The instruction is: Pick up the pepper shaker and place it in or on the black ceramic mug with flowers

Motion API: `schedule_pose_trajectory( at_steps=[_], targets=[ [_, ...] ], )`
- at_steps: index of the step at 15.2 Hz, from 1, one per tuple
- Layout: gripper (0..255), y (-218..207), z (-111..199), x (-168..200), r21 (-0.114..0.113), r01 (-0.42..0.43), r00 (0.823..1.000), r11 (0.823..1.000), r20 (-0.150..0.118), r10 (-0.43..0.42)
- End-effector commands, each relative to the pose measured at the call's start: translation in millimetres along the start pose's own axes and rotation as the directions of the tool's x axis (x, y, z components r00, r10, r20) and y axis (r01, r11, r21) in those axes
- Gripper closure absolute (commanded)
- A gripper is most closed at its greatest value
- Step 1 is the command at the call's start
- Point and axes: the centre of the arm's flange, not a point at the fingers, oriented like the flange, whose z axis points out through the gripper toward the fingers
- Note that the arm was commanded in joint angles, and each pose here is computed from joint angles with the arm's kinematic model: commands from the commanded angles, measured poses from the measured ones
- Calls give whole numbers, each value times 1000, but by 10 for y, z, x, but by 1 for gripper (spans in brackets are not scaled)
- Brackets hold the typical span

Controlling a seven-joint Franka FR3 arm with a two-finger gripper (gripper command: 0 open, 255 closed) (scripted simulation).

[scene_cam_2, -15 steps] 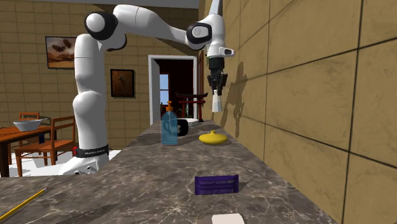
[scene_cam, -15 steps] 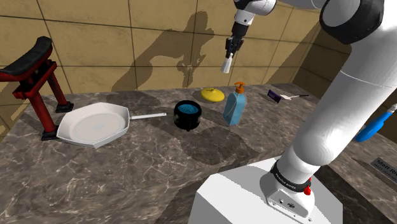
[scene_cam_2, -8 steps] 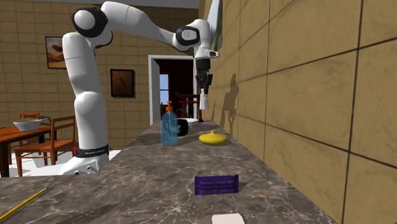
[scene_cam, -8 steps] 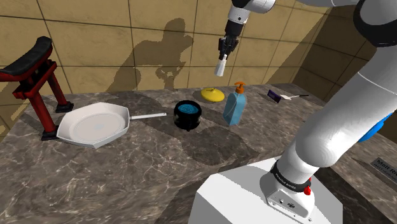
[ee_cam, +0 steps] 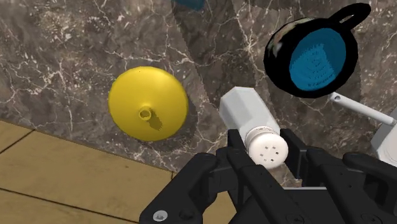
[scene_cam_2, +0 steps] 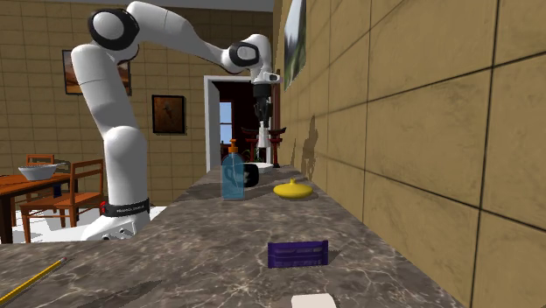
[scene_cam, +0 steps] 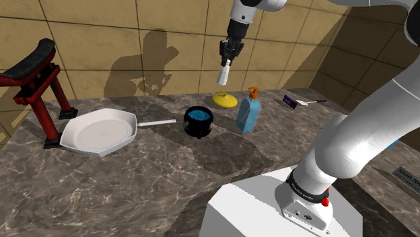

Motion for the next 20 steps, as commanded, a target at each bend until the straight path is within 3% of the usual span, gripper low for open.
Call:
schedule_pose_trajectory(
  at_steps=[1,12,20],
  targets=[
    [255,-260,-17,-66,0,-2,1000,1000,0,2],
    [255,-1671,-71,-387,0,-2,1000,1000,0,2],
    [255,-1642,349,-425,0,-2,1000,1000,0,2]
  ],
)
